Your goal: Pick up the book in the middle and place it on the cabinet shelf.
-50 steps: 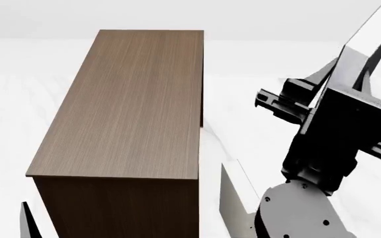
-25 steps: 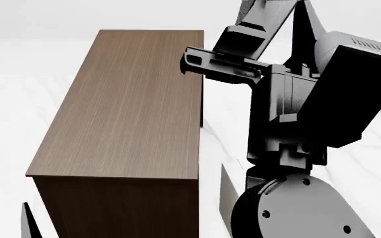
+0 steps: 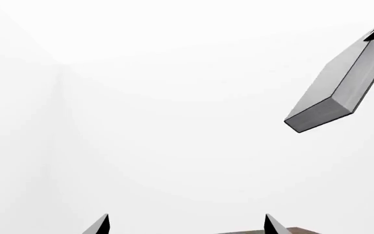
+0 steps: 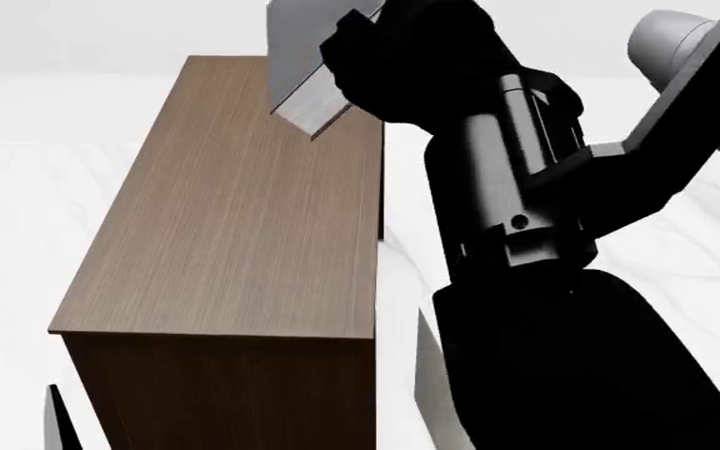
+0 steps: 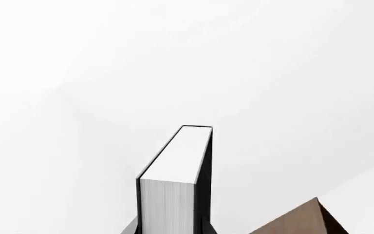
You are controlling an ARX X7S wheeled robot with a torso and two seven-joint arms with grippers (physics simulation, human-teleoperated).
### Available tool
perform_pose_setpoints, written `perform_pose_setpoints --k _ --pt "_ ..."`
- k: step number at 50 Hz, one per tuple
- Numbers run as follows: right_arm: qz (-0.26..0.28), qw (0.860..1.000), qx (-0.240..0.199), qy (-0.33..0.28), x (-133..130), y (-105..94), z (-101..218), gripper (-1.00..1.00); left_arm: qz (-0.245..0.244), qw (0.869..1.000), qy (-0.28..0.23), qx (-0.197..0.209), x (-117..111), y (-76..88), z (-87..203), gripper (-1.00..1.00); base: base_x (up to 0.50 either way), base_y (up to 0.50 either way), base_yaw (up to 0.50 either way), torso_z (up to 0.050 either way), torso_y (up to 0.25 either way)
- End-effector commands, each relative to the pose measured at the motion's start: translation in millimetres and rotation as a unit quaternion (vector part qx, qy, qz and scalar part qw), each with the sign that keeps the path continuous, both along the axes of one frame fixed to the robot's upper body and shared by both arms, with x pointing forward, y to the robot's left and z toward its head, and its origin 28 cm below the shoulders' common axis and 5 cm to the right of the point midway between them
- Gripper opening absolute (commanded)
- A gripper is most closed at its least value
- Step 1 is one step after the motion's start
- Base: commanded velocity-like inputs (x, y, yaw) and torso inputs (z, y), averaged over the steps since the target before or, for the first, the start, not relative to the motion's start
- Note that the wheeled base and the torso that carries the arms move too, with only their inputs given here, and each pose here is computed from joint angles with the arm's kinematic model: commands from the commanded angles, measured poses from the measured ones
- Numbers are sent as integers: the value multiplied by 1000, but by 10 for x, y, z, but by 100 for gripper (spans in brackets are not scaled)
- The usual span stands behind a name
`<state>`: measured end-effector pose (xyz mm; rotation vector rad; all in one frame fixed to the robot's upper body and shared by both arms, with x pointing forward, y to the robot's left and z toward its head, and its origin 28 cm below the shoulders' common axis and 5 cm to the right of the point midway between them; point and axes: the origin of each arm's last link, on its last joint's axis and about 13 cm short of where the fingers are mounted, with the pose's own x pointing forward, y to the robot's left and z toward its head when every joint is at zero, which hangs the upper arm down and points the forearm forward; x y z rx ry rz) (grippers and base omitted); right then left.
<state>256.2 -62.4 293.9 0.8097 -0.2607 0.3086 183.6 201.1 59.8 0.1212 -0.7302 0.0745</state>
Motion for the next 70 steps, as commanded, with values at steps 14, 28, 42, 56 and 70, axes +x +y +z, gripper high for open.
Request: perform_pose_setpoints --k 14,28,42,56,70 --pt "147 972 158 97 144 207 69 -100 -1 1000 5 1 13 27 -49 100 0 0 0 0 1" --pt "171 965 169 108 190 375 101 -100 -3 1000 15 0 17 45 -84 100 0 0 0 0 1" --pt "211 946 224 100 240 480 359 -100 0 1000 22 -5 23 67 -78 100 0 0 0 1 1" --pt "217 937 239 131 454 558 318 -100 2 999 33 -9 31 83 -92 100 0 0 0 0 1" --pt "140 954 173 201 635 608 67 -100 -1 999 37 -8 24 70 -99 100 0 0 0 0 1"
